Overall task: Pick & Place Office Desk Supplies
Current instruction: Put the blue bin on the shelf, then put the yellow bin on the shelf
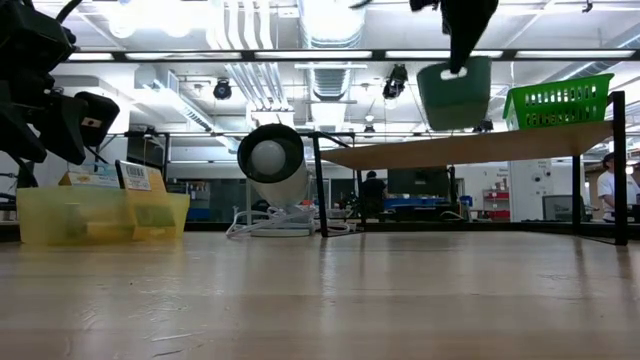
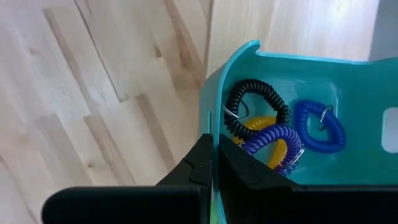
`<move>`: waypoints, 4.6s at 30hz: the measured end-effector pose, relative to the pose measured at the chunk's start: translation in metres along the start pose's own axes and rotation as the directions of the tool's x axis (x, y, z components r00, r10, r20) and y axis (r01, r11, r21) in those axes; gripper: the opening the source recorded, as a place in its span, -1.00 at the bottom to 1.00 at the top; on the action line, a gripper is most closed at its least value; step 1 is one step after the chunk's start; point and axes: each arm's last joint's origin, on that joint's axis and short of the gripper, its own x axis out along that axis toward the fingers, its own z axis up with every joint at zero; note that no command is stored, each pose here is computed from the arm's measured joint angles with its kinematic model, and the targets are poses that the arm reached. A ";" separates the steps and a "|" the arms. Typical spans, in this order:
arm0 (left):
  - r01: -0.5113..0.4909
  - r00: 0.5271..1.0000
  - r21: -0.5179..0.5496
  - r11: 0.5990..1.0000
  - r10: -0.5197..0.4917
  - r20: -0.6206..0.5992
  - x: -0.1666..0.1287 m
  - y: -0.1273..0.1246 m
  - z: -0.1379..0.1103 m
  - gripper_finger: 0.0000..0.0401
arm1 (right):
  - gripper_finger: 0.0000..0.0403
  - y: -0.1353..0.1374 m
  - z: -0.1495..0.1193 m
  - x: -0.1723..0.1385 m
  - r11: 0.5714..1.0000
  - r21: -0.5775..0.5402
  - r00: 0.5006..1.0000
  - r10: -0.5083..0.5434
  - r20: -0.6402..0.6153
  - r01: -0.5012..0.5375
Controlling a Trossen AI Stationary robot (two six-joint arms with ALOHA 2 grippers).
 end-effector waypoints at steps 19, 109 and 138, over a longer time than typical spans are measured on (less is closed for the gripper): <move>0.000 1.000 0.000 1.000 0.000 0.000 0.000 0.000 0.000 -0.24 | -0.96 -0.020 0.001 0.030 0.998 0.056 0.998 0.024 -0.052 -0.021; 0.000 1.000 0.000 1.000 0.000 0.000 0.000 0.000 0.000 -0.24 | -0.51 0.044 -0.166 0.052 0.803 -0.456 0.158 0.543 0.824 -0.383; 0.000 1.000 0.000 1.000 0.000 0.000 0.000 0.000 0.000 -0.24 | -0.72 0.043 -0.195 0.080 0.592 -0.611 0.048 0.738 0.674 -0.526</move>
